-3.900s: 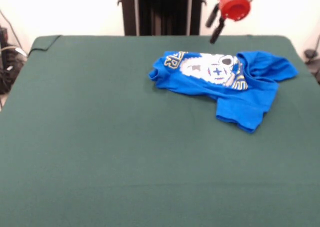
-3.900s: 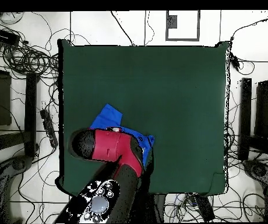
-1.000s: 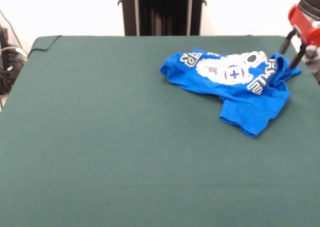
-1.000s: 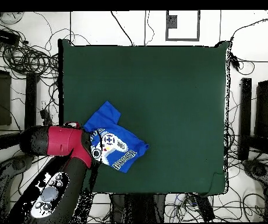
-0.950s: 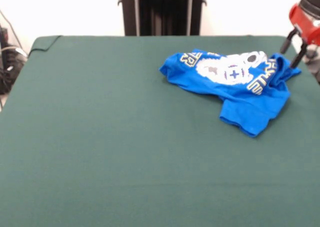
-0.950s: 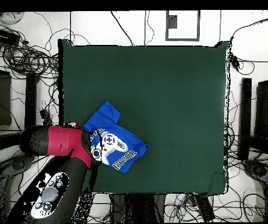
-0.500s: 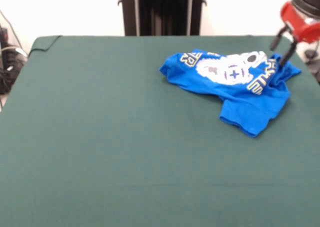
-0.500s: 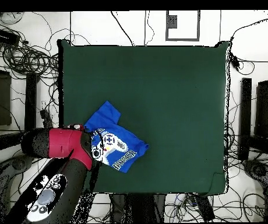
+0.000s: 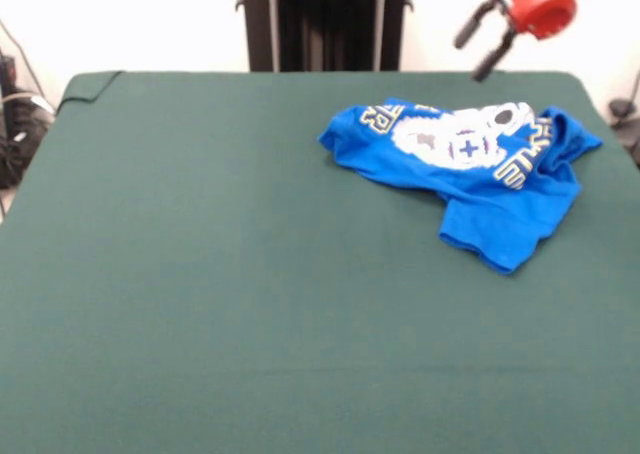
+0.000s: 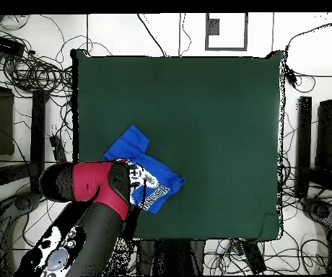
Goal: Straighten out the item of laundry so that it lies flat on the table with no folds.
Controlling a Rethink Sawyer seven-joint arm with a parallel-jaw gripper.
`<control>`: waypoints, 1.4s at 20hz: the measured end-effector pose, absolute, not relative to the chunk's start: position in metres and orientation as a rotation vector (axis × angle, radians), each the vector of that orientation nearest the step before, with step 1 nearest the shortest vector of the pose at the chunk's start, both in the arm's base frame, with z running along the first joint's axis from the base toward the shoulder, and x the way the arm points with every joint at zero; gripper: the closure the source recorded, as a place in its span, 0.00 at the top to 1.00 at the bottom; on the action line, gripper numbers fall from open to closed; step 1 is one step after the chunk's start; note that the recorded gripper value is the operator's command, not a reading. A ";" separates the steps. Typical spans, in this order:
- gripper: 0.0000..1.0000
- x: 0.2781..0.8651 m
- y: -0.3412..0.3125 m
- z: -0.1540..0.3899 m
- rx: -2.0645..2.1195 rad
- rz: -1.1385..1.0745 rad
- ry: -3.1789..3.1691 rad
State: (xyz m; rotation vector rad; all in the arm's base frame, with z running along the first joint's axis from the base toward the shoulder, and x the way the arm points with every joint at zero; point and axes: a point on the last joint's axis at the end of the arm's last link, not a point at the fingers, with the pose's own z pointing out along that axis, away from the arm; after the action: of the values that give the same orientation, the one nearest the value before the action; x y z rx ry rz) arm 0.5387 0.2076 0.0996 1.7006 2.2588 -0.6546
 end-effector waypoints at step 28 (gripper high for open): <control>1.00 0.526 0.156 -0.002 1.747 -0.477 2.285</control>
State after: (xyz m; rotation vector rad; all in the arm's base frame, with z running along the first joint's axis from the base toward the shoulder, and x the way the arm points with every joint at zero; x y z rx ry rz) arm 0.5257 0.1556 -0.0023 1.7465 2.2852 -0.4774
